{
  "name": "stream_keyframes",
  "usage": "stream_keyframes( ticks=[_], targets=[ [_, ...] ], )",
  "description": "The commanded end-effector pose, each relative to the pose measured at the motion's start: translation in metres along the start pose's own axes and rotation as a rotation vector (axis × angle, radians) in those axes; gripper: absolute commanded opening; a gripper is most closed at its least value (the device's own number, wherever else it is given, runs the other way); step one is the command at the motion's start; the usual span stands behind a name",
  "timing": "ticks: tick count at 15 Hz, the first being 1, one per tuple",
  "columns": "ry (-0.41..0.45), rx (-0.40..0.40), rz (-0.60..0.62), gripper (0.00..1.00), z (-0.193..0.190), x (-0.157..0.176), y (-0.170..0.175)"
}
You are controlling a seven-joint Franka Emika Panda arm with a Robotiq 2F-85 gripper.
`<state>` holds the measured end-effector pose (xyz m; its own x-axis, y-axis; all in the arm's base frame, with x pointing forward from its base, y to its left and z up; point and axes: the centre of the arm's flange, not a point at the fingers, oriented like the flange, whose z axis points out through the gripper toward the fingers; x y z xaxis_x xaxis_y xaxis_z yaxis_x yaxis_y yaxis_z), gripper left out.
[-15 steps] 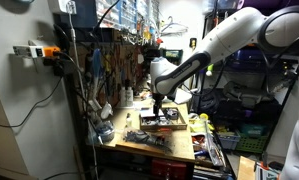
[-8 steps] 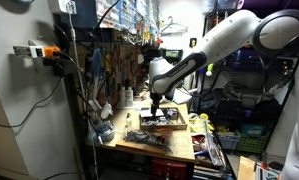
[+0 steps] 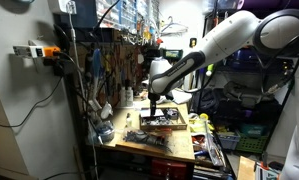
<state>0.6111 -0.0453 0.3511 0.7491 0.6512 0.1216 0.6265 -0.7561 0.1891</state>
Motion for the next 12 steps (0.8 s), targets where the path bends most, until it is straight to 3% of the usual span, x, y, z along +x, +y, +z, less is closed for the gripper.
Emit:
stream_keyframes(
  ticks=[1,4,10,12],
  targets=[
    [0.046,0.068,-0.089,1.0,0.012,-0.019,0.0],
    [0.048,0.103,-0.115,1.0,0.019,-0.03,0.001],
    [0.037,0.09,-0.129,1.0,0.028,-0.034,0.01],
    [0.037,0.099,-0.141,0.9,0.032,-0.033,0.01]
  ],
)
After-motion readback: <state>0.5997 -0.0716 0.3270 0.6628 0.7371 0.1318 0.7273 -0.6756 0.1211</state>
